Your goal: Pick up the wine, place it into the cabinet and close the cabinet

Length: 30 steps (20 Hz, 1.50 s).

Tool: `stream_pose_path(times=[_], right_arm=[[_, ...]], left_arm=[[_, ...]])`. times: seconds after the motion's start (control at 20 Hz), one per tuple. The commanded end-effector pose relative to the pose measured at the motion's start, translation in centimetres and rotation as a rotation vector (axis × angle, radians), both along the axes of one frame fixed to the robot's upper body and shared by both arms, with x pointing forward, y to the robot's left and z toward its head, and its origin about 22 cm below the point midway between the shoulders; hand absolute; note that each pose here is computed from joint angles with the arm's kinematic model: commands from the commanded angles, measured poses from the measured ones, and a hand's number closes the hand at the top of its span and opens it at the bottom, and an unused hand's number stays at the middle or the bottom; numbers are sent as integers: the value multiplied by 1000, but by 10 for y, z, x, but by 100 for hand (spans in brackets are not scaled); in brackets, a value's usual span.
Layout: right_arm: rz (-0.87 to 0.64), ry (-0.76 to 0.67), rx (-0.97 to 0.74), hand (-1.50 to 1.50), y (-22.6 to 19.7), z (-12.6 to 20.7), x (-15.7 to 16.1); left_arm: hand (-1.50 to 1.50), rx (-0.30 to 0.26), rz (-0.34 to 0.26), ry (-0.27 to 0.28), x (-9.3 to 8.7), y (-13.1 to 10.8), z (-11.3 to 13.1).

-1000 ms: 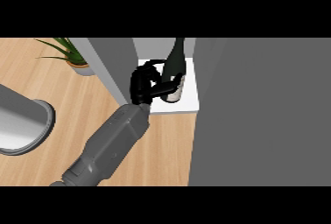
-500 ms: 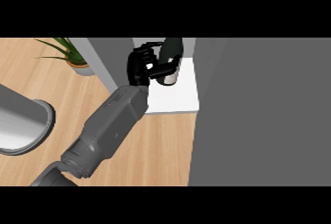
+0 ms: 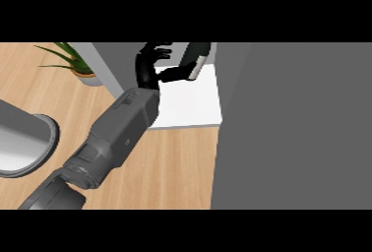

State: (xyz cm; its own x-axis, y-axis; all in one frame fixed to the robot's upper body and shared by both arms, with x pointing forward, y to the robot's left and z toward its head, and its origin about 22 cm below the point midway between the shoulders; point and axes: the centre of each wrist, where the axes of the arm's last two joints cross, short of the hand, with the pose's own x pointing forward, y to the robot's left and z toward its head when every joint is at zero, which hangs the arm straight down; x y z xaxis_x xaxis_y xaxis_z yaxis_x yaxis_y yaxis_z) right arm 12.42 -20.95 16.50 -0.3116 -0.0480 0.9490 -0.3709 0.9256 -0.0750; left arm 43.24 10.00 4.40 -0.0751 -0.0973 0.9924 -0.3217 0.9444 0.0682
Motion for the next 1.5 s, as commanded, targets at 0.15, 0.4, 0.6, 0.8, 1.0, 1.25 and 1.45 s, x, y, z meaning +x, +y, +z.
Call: stream_pose_path(times=[0.15, 0.4, 0.6, 0.8, 1.0, 1.25, 1.45], right_arm=[[48, -34, 59, -150, -3, 15, -18], [61, -39, 46, -150, -9, 24, -34], [61, -34, 42, -150, -10, 25, -29], [56, -32, 48, -150, -6, 22, -27], [46, -34, 64, -150, -4, 16, -31], [49, -41, 71, -150, -6, 16, -29], [30, -45, 66, -150, -6, 26, -39]], left_arm=[[-150, 106, 46, 34, 5, 0, 2], [-150, 112, 92, 53, 6, 28, -7], [-150, 132, 60, 49, 8, 44, -6], [-150, 120, 47, 11, 7, 30, -5], [-150, 91, -44, -70, 4, 29, -8], [-150, 54, -141, -103, -1, 16, -12], [-150, -23, -197, -165, -5, 12, -16]])
